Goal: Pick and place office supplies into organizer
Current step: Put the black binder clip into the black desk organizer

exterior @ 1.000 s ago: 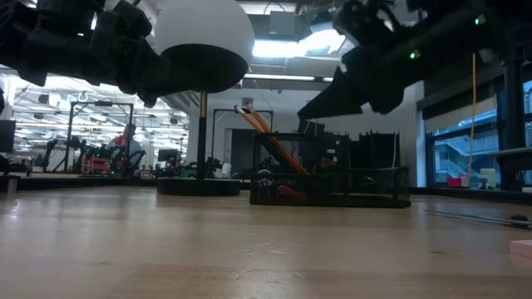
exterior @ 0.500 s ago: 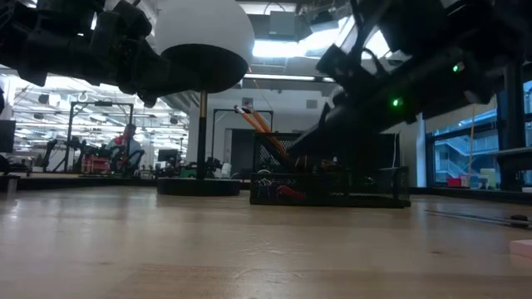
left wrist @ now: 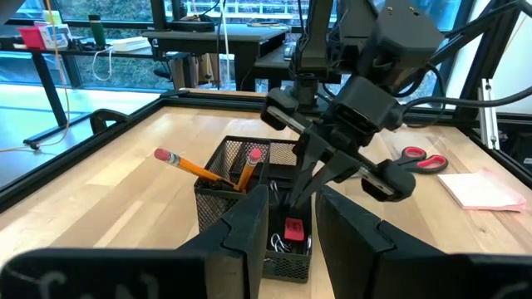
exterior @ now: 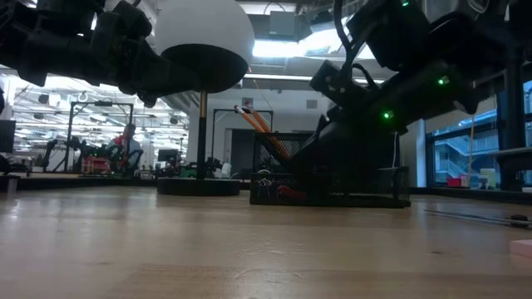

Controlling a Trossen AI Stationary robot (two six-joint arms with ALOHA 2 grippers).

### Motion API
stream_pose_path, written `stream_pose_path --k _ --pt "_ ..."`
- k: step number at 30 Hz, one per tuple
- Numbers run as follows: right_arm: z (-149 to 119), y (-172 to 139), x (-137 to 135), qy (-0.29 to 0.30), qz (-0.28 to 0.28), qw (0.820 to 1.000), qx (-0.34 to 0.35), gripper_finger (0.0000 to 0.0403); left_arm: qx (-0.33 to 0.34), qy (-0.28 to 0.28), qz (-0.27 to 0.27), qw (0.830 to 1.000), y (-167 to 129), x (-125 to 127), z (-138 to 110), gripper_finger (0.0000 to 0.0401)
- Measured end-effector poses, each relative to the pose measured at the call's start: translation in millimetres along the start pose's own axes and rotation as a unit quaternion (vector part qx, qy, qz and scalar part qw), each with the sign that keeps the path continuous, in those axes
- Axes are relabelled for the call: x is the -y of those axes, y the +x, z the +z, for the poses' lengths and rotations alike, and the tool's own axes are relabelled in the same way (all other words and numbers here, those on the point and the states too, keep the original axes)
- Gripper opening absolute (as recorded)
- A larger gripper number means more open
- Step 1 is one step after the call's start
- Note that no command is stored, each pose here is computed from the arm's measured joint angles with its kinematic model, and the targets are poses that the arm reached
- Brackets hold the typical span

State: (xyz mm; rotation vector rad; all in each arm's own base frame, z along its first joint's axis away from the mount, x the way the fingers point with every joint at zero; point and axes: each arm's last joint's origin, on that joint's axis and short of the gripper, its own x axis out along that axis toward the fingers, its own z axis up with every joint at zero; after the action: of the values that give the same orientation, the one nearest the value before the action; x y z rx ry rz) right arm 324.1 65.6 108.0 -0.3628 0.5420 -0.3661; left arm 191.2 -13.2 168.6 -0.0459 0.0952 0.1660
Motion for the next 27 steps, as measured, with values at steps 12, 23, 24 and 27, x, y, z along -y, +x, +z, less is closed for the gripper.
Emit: stream_pose_path --k 12,23,24,27 --pt "-2.2 4.0 4.4 0.002 0.011 1.000 -0.010 0.0000 0.000 0.000 0.000 1.000 0.0 0.0 0.0 0.0098" --pt "-3.2 3.9 4.3 -0.001 0.011 1.000 -0.014 0.0019 0.000 0.000 0.000 1.000 0.0 -0.1 0.0 0.0098" --pt "-3.4 3.9 4.3 -0.001 0.011 1.000 -0.014 0.0022 0.000 0.000 0.000 1.000 0.0 0.0 0.0 0.0098" --pt "-3.3 3.9 4.3 -0.001 0.011 1.000 -0.014 0.0029 0.000 0.000 0.000 1.000 0.0 0.0 0.0 0.0098"
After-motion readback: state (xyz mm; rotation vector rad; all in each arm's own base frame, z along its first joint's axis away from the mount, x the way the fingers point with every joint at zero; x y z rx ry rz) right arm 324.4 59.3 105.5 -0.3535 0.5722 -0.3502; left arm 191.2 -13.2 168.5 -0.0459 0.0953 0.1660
